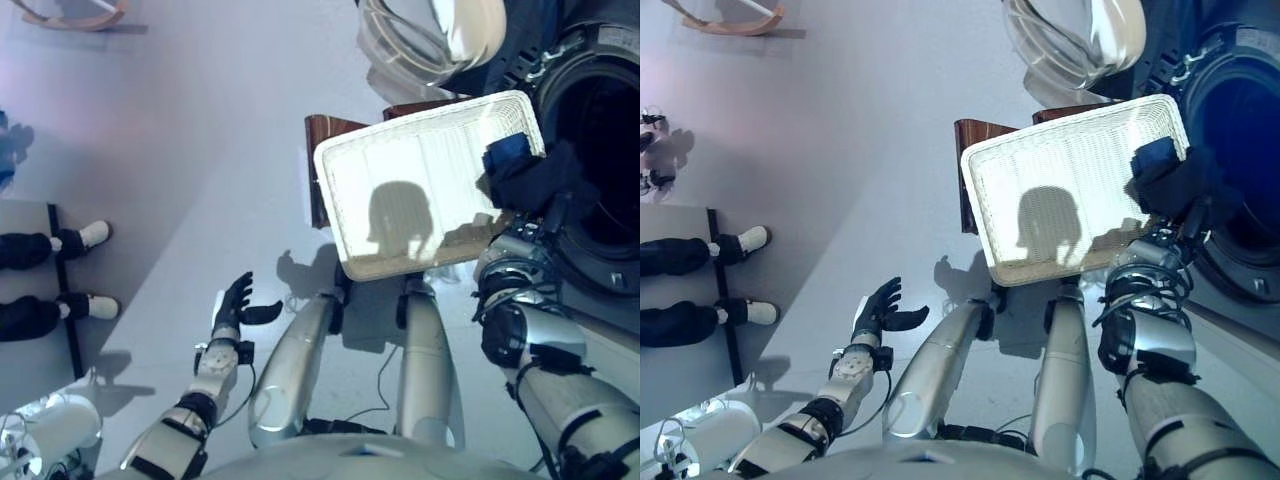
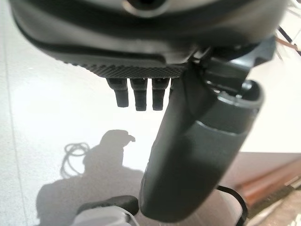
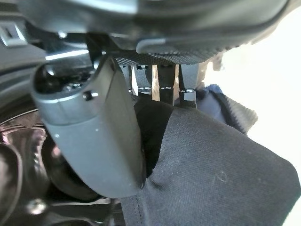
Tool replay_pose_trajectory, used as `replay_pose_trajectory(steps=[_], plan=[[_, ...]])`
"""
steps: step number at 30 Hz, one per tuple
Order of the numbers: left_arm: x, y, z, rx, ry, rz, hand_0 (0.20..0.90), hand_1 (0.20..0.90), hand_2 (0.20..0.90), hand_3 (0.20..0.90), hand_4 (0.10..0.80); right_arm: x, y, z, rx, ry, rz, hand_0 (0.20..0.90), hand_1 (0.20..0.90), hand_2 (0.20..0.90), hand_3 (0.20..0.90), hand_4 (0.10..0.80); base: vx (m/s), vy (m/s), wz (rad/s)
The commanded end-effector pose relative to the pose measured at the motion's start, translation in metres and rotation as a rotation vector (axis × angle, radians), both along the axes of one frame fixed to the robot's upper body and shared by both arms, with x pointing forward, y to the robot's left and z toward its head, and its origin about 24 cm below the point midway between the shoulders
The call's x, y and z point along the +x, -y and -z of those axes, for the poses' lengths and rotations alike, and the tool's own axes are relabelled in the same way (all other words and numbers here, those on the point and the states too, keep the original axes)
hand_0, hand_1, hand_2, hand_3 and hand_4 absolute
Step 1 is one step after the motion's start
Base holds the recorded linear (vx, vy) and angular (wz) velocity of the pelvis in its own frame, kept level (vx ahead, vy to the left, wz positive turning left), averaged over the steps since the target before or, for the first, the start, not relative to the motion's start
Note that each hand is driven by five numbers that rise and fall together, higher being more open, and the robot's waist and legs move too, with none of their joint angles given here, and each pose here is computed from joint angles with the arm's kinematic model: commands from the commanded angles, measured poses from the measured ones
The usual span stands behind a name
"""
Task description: Pick up the clothes and place them into the washing machine
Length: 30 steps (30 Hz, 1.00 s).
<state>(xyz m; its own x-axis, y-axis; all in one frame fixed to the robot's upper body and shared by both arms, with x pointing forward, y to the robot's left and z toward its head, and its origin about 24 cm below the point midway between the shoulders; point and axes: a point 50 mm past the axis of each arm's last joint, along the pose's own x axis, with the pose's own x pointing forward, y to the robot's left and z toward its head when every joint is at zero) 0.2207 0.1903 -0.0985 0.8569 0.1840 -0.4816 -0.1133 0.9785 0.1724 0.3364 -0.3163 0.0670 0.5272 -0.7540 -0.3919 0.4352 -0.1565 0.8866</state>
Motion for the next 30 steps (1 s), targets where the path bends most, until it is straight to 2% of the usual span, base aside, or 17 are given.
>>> replay_pose_trajectory(steps=[1,15,27,28,29,30], plan=[[-0.020,-0.015,0.009,0.048,-0.044,-0.025,0.900,0.900,0.900,0.900,0.800,-0.012,0.043,-0.048,-0.117,0.160,0.194,0.300,0.300,0.300,0.300,0.400,0.056,0.009,0.17],[-0.034,-0.010,0.015,0.042,-0.056,-0.004,0.900,0.900,0.900,0.900,0.800,-0.034,0.094,-0.138,-0.217,0.276,0.391,0.300,0.300,0.300,0.300,0.400,0.075,0.025,-0.05],[-0.049,-0.007,0.021,-0.011,-0.072,-0.026,0.900,0.900,0.900,0.900,0.800,-0.036,0.095,-0.205,-0.427,0.332,0.376,0.300,0.300,0.300,0.300,0.400,0.072,0.012,-0.11],[-0.049,-0.007,0.020,-0.017,-0.067,-0.032,0.900,0.900,0.900,0.900,0.800,-0.036,0.093,-0.212,-0.451,0.339,0.372,0.519,0.519,0.519,0.519,0.546,0.045,0.010,-0.22],[-0.050,-0.007,0.021,-0.025,-0.070,-0.036,0.900,0.900,0.900,0.900,0.800,-0.036,0.093,-0.220,-0.489,0.332,0.367,0.900,0.900,0.900,0.900,0.800,0.063,0.019,-0.26],[-0.052,-0.007,0.022,-0.028,-0.075,-0.040,0.900,0.900,0.900,0.900,0.800,-0.035,0.091,-0.222,-0.499,0.320,0.362,0.900,0.900,0.900,0.900,0.800,0.070,0.014,-0.23]])
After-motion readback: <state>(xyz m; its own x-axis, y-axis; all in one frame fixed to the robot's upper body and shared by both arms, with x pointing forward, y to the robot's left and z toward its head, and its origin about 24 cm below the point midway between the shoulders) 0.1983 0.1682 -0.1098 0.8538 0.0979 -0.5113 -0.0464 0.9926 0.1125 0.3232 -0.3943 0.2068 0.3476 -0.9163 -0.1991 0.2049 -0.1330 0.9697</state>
